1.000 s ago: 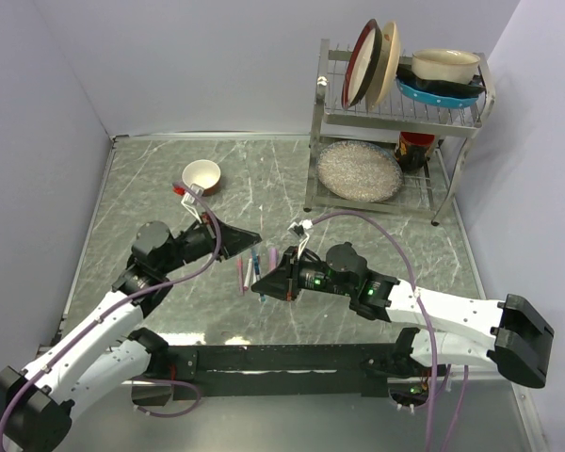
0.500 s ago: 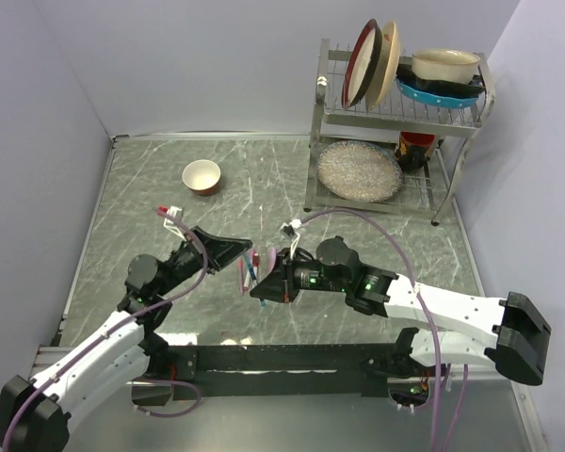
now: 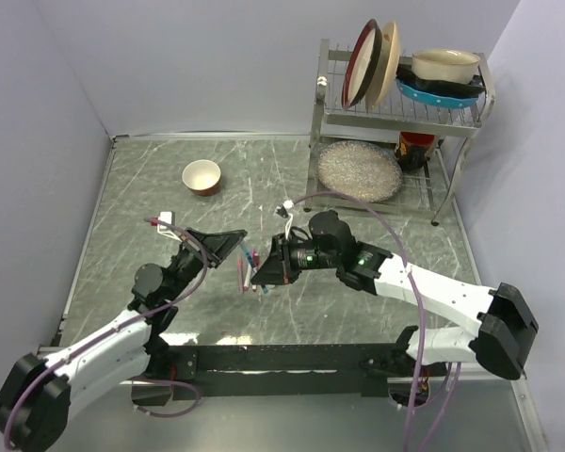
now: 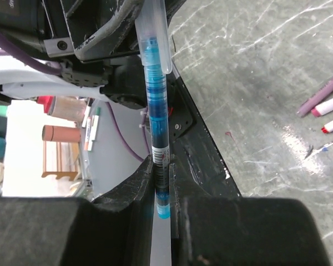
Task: Insert the pens into the pen caps
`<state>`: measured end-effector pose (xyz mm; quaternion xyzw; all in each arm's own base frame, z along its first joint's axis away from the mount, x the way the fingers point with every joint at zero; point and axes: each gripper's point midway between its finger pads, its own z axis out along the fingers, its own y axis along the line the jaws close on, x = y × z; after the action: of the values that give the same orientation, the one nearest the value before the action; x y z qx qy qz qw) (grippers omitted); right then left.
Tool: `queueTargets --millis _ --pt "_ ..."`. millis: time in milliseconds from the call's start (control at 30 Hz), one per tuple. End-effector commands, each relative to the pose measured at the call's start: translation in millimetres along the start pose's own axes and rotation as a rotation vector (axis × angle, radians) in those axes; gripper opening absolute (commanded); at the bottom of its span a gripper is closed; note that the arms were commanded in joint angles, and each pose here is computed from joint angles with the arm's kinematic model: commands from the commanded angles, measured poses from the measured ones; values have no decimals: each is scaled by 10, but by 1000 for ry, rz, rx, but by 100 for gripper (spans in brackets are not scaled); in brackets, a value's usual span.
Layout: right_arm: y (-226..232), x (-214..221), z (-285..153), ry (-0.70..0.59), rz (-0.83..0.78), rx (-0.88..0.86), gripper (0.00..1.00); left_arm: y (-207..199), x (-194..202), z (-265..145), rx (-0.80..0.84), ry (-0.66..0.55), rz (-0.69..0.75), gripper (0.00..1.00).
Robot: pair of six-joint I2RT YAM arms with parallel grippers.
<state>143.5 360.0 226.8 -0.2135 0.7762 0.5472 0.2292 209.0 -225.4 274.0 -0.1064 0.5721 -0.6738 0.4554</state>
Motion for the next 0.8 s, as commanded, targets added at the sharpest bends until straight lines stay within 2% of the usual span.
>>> queueTargets --millis 0,133,300,400,567,600,667,700,767 --pt "765 -2093 -589 -723 -188 -135 0 -103 1038 -373 82 510 -139 1" --pt "746 -2220 -512 -697 -206 -121 0 -218 1226 -336 112 573 -151 1" --pt "573 -2426 -691 -754 -182 -87 0 -159 1225 -306 53 559 -105 1" --pt "533 -2355 -662 -722 -201 -80 0 -165 1112 -248 13 529 -64 1" --pt "376 -1968 -536 -619 -194 -117 0 -109 624 -75 -64 403 32 1" --pt "338 -1903 -520 -603 -184 -118 2 -84 488 -16 -92 376 59 1" --pt "257 -1685 -487 -551 -173 -127 11 -154 310 93 -95 344 96 1" --pt "262 -1616 -503 -539 -176 -136 23 -79 215 132 -120 334 116 1" --pt "154 -1366 -462 -478 -163 -136 36 -121 59 227 -131 316 142 1"
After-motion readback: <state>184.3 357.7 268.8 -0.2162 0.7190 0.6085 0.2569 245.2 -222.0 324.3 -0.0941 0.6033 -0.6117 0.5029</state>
